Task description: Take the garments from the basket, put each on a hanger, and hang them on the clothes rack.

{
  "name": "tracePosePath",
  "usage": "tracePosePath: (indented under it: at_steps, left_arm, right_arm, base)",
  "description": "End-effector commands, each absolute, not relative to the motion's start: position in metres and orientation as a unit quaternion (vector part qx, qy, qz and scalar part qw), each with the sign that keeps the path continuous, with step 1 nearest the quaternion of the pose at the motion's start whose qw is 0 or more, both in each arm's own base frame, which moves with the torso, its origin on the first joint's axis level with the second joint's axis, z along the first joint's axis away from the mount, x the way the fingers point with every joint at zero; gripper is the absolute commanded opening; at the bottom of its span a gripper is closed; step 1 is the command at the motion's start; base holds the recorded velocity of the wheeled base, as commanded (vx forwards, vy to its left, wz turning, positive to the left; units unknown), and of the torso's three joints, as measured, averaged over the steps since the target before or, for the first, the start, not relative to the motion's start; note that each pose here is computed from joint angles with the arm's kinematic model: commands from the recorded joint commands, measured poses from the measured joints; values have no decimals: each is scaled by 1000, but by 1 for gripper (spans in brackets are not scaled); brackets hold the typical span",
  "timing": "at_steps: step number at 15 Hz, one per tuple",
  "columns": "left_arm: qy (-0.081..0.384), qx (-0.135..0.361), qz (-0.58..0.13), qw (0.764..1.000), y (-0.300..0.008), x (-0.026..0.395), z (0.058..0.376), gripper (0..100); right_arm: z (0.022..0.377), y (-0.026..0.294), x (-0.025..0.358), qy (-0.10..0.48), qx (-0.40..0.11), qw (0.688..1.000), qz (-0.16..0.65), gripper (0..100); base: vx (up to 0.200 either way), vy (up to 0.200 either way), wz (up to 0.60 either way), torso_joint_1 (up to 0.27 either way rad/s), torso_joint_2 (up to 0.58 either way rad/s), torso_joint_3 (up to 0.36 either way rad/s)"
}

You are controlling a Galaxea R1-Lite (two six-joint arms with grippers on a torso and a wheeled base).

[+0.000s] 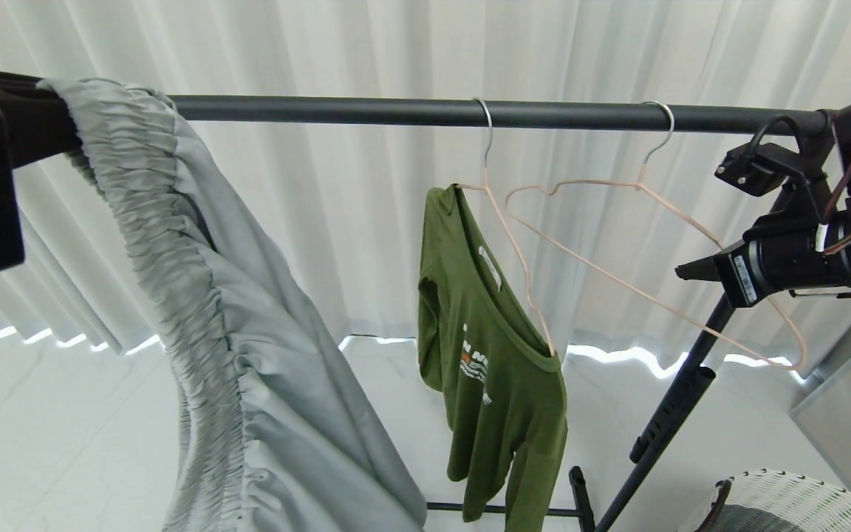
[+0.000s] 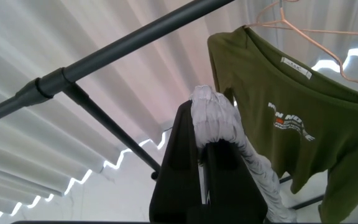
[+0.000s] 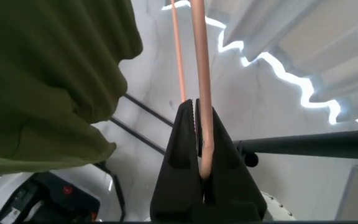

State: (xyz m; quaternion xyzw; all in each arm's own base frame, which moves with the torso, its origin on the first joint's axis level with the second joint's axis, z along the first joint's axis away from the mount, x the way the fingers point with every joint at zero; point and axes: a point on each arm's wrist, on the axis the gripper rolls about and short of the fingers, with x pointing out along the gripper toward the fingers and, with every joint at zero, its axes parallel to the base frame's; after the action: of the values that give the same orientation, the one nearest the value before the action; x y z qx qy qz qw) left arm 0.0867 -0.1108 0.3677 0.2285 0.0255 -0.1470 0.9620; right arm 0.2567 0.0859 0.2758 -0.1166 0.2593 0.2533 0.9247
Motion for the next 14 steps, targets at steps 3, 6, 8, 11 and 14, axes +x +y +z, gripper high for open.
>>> tracePosePath:
  at_steps: [3,6,8,11,14]
  left_arm:
    - [25,228,-147,962,-107,84,366,0]
    - [24,228,-147,962,-105,83,365,0]
    - [23,226,-146,963,-104,82,365,0]
    - [24,227,-146,963,-104,83,365,0]
    - [26,230,-146,962,-104,83,362,0]
  right_arm:
    - [281,88,250,255,-98,928,254,0]
    - [283,89,246,254,-88,929,255,0]
    - [287,87,242,246,-80,932,253,0]
    - [296,82,228,232,-65,938,247,0]
    - [303,75,208,215,-63,943,246,0]
  base:
    - [0,0,0,0,0,0]
    - [0,0,0,0,0,0]
    - [0,0,0,0,0,0]
    - [0,0,0,0,0,0]
    - [0,0,0,0,0,0]
